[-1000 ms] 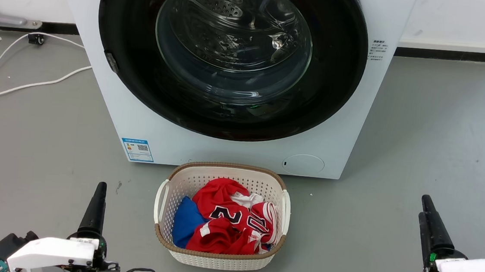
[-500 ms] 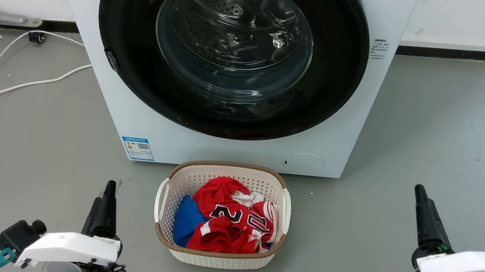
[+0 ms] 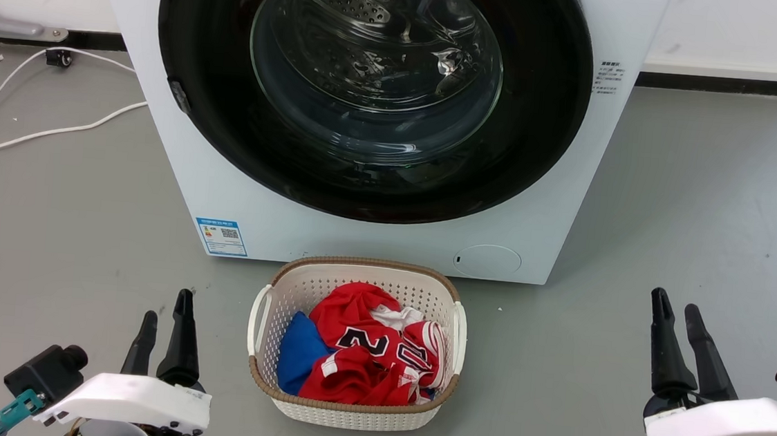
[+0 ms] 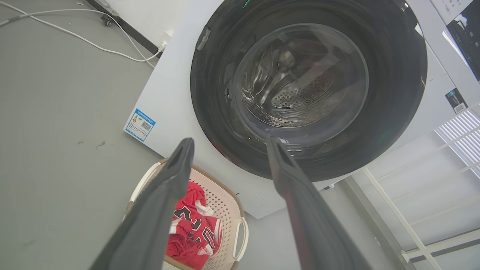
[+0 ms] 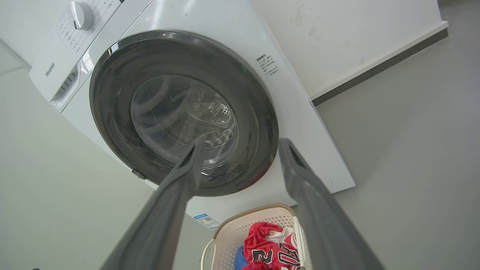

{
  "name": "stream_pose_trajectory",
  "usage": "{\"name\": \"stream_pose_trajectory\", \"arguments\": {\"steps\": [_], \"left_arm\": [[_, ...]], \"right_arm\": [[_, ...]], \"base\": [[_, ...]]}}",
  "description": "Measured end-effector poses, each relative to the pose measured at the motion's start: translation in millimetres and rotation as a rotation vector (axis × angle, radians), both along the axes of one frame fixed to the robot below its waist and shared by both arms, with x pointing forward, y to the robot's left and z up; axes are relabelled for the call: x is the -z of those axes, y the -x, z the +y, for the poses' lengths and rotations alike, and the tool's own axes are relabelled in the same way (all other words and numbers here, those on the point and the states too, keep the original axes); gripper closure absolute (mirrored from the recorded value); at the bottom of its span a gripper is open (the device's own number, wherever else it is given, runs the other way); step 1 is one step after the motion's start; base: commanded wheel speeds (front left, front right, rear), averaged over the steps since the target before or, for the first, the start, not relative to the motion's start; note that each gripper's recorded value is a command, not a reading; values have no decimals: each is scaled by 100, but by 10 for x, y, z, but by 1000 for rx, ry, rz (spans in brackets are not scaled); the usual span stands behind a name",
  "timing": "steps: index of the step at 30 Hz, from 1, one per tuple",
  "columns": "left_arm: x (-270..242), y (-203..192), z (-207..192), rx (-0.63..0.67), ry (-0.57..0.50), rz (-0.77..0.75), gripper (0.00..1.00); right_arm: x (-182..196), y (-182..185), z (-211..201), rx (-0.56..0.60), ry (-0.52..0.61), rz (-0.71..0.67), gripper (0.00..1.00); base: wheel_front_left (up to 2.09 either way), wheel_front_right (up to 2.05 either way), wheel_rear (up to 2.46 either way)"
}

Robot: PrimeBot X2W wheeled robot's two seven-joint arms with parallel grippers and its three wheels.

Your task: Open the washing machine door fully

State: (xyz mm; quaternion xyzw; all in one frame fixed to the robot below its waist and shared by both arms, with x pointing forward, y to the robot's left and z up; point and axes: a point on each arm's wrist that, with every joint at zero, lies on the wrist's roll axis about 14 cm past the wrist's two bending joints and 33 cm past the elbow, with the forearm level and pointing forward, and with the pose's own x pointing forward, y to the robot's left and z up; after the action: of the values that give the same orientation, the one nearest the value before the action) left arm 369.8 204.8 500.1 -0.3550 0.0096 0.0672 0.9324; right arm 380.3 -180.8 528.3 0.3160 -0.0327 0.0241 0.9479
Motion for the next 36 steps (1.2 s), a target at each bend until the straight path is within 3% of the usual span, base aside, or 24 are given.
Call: {"name": "stream_pose_trajectory", "arguments": {"steps": [8, 25, 36], "left_arm": [[-59, 10, -18, 2, -146, -9, 0], [-187, 25, -29, -8, -345, -46, 0], [-242, 39, -73, -2, -450, -75, 0]], "right_arm": [[-33, 22, 57, -8, 135, -25, 0], [-180, 37, 86, 2, 343, -95, 0], [-194, 65, 81, 12, 424, -116, 0]], "base": [[0, 0, 0], [0, 0, 0], [0, 0, 0]]}}
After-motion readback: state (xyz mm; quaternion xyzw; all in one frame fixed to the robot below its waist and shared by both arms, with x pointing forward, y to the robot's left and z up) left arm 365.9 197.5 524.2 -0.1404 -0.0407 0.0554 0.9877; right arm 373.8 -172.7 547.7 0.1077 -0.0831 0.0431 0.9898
